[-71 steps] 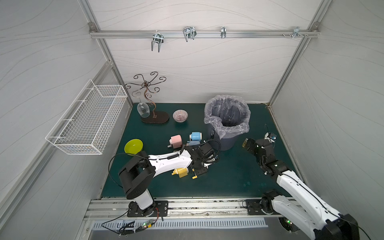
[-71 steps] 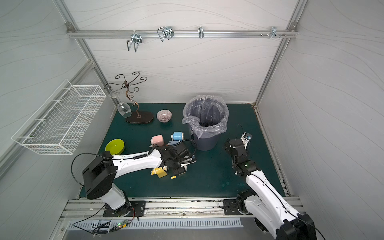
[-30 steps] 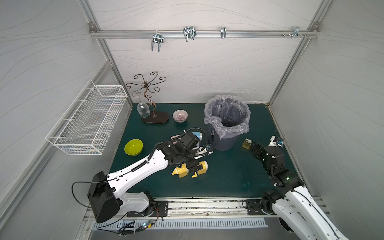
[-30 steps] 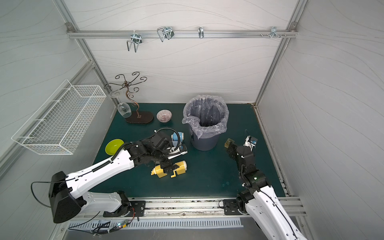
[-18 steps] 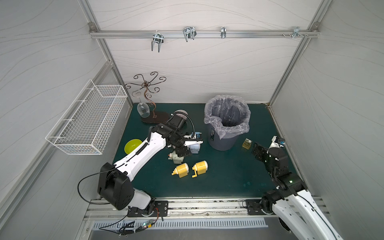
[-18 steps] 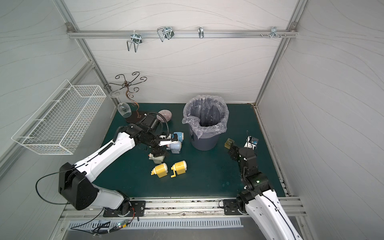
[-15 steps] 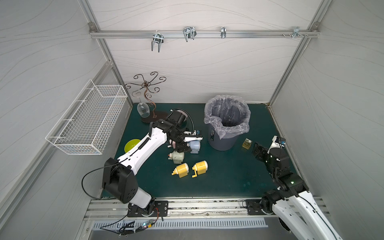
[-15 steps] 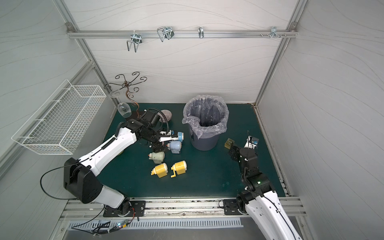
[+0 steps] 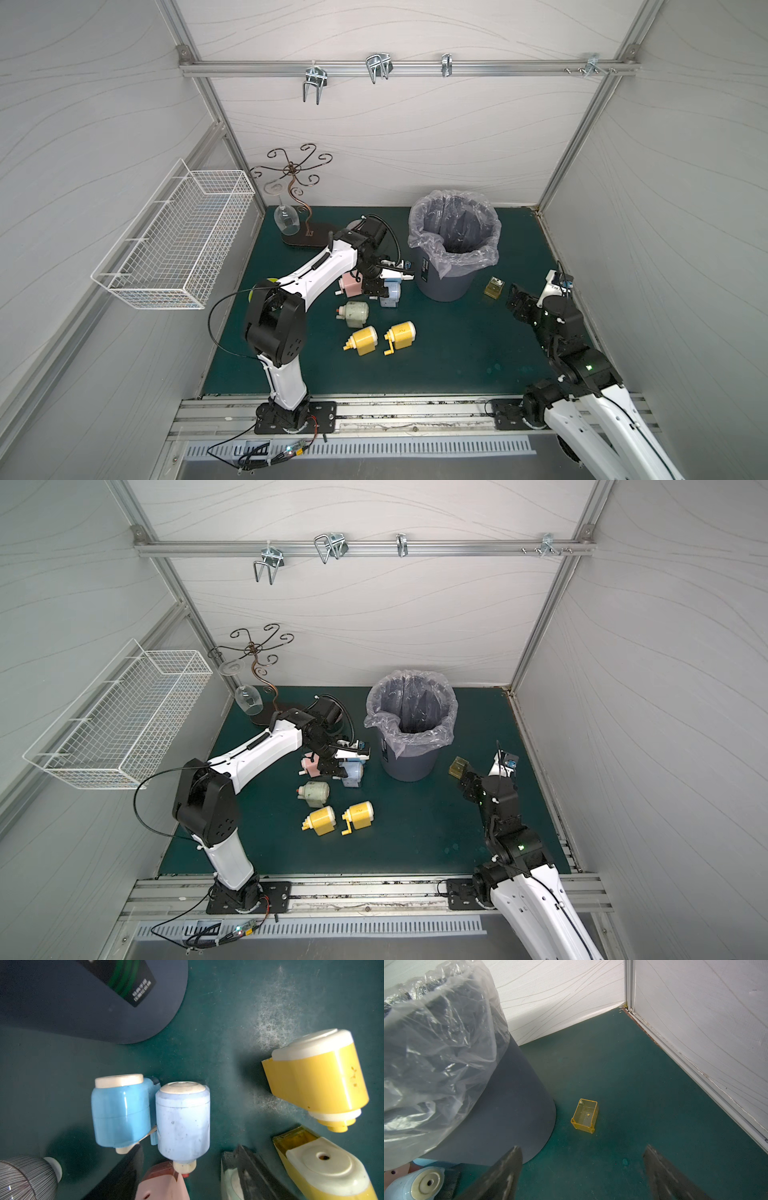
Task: Take out the pencil sharpener tray and clean the shavings
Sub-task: Pick up the pencil sharpener from the center of the board.
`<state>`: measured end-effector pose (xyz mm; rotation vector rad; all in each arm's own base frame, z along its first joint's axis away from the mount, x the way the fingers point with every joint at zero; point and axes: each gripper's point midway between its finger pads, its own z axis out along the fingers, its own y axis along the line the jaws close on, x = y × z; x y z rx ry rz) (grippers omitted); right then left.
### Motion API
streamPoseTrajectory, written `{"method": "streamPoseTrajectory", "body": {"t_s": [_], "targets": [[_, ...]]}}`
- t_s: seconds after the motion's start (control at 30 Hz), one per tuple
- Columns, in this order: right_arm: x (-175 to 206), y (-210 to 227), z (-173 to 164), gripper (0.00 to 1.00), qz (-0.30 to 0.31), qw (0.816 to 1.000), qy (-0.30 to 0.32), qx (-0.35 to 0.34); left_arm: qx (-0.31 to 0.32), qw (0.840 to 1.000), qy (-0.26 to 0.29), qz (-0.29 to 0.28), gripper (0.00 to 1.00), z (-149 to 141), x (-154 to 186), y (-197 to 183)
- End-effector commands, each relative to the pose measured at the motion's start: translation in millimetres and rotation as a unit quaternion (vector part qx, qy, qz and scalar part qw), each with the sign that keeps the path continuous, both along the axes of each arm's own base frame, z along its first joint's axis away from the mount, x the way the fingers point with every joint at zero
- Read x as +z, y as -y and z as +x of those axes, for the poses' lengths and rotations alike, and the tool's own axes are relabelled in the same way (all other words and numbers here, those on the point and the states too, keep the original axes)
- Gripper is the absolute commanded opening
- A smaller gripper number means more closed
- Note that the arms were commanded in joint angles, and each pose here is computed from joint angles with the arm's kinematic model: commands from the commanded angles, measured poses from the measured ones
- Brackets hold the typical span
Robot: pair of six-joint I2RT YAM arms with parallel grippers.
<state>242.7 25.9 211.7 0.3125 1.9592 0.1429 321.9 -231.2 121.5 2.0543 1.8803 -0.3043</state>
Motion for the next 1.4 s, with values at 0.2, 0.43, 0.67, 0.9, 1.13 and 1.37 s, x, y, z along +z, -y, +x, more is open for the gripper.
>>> {"method": "streamPoseTrajectory", "body": {"t_s": [0.2,0.43,0.67,0.9,1.13,1.37], "targets": [[6,-2,-1,0.92,-0.003,1.000,0.015,0.005,-0.021,0.999,-0.021,0.017,0.74,10,-20,9],[7,-5,-2,0.92,-0.005,1.000,0.014,0.011,-0.023,0.998,-0.048,0.026,0.72,14,-35,14],[6,-7,-2,0.92,-0.005,1.000,0.012,0.016,-0.033,0.996,-0.075,0.034,0.71,3,-50,15],[4,-8,-2,0.92,-0.005,1.000,0.009,0.018,-0.044,0.994,-0.093,0.037,0.67,-8,-61,19],[3,-9,-2,0.92,-0.004,1.000,0.009,0.020,-0.047,0.992,-0.103,0.056,0.59,-16,-77,13],[2,-11,-3,0.92,-0.002,1.000,0.008,0.023,-0.045,0.992,-0.100,0.062,0.58,-19,-86,10]]}}
